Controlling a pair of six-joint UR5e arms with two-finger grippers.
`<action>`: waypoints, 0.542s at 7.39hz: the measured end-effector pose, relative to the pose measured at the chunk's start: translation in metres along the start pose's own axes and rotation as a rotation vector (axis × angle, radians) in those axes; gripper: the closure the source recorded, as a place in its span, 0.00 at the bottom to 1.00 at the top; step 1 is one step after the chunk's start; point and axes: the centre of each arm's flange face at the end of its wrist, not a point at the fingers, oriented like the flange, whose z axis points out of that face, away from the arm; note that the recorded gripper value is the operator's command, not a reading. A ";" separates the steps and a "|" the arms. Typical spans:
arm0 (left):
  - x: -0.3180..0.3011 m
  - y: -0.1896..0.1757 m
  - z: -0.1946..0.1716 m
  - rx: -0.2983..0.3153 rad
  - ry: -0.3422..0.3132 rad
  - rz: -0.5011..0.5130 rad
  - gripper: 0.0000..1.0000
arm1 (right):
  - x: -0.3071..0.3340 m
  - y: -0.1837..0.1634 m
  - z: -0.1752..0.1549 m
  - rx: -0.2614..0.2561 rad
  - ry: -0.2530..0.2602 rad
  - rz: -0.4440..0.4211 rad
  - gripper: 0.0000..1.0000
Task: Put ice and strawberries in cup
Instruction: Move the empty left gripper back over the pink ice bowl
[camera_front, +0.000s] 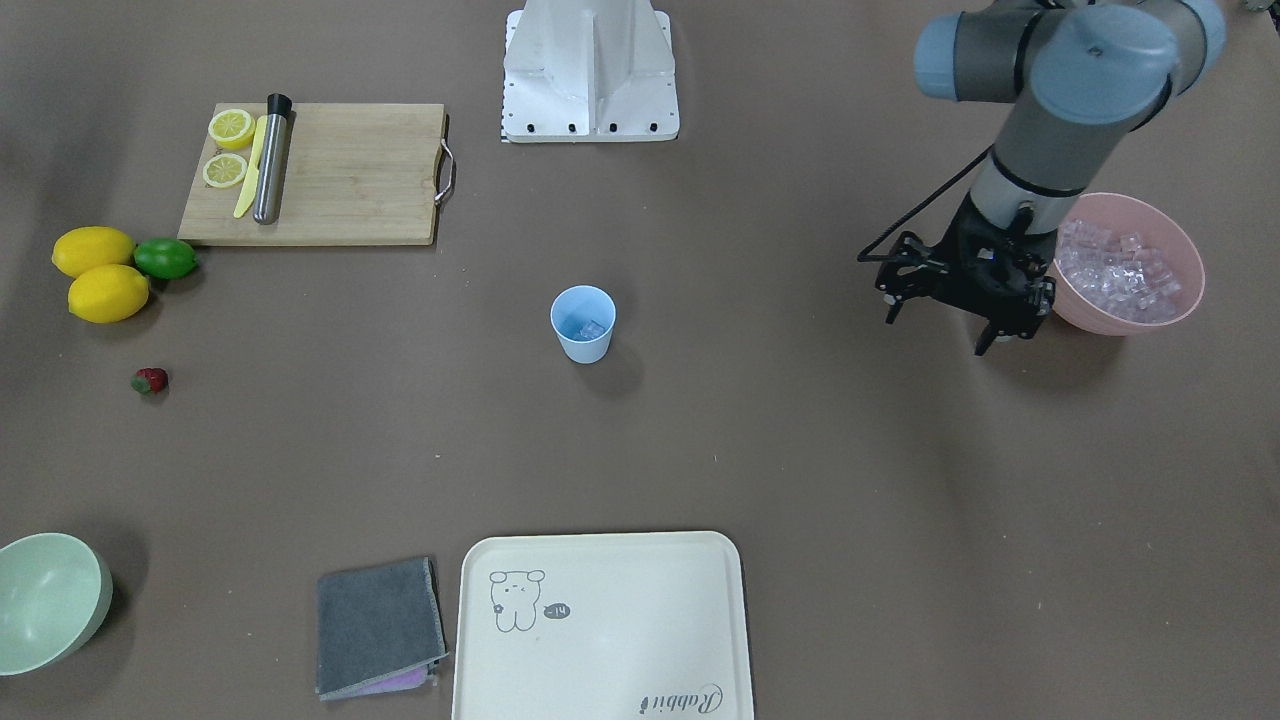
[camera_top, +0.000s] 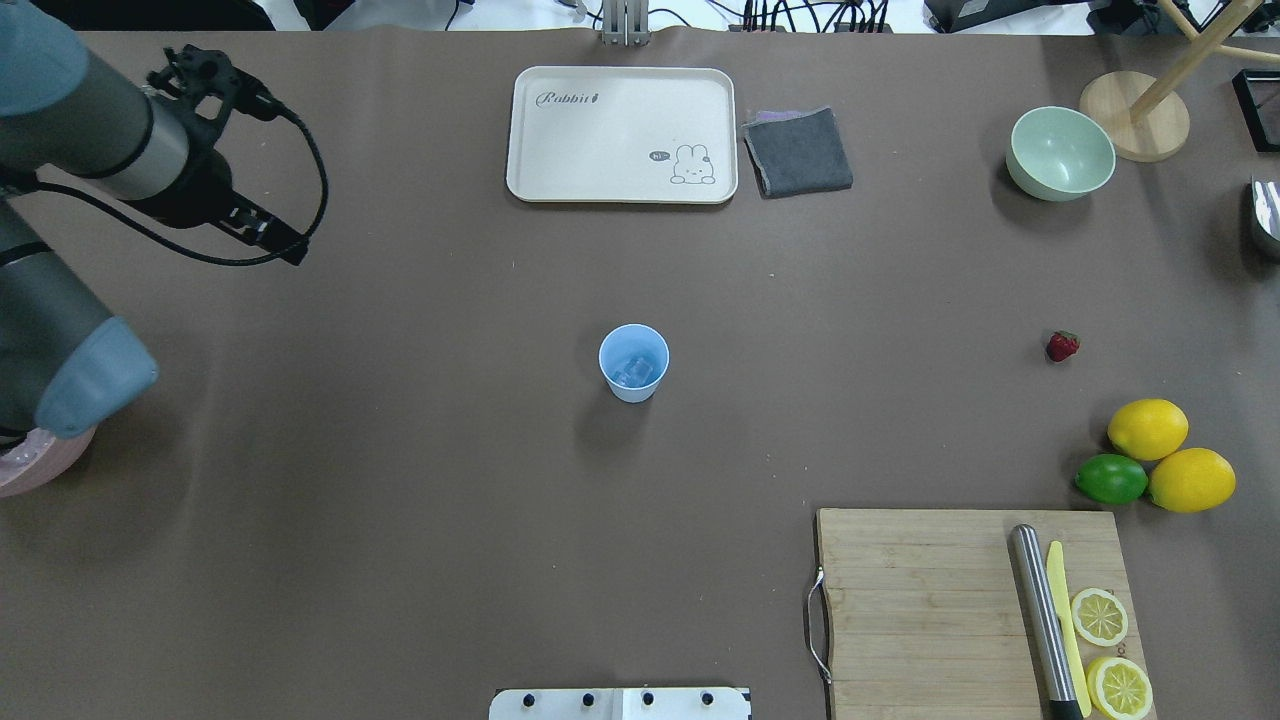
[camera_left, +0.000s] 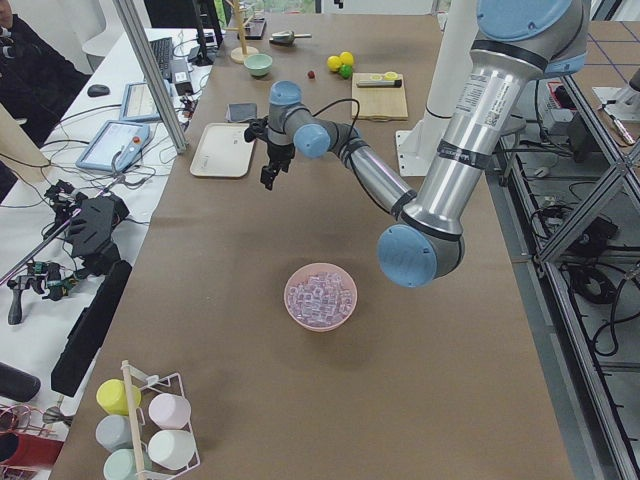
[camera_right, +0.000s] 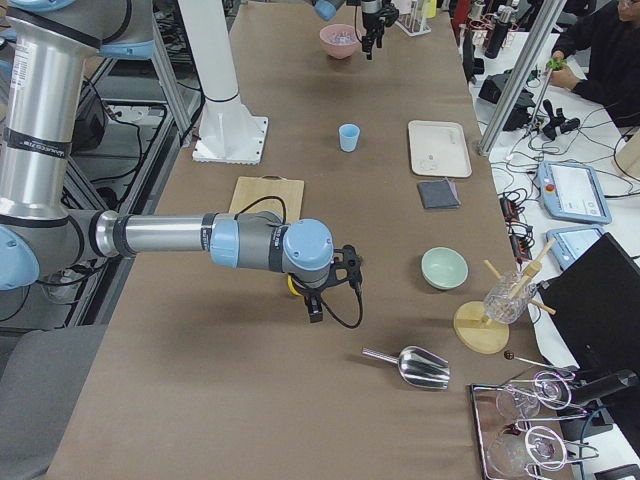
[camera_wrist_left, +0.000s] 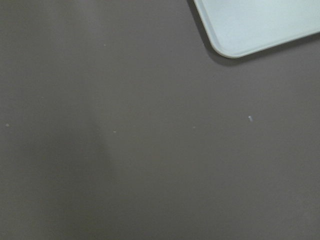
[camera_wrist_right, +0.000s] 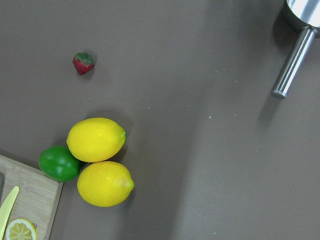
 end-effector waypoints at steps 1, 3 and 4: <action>-0.035 0.022 -0.005 -0.017 -0.008 0.003 0.03 | 0.000 0.002 0.001 -0.001 -0.001 0.002 0.00; -0.118 0.075 -0.014 -0.068 0.001 -0.116 0.03 | 0.003 0.011 0.004 -0.007 -0.003 0.012 0.00; -0.155 0.106 -0.014 -0.086 0.000 -0.178 0.03 | 0.004 0.018 0.006 -0.006 -0.003 0.012 0.00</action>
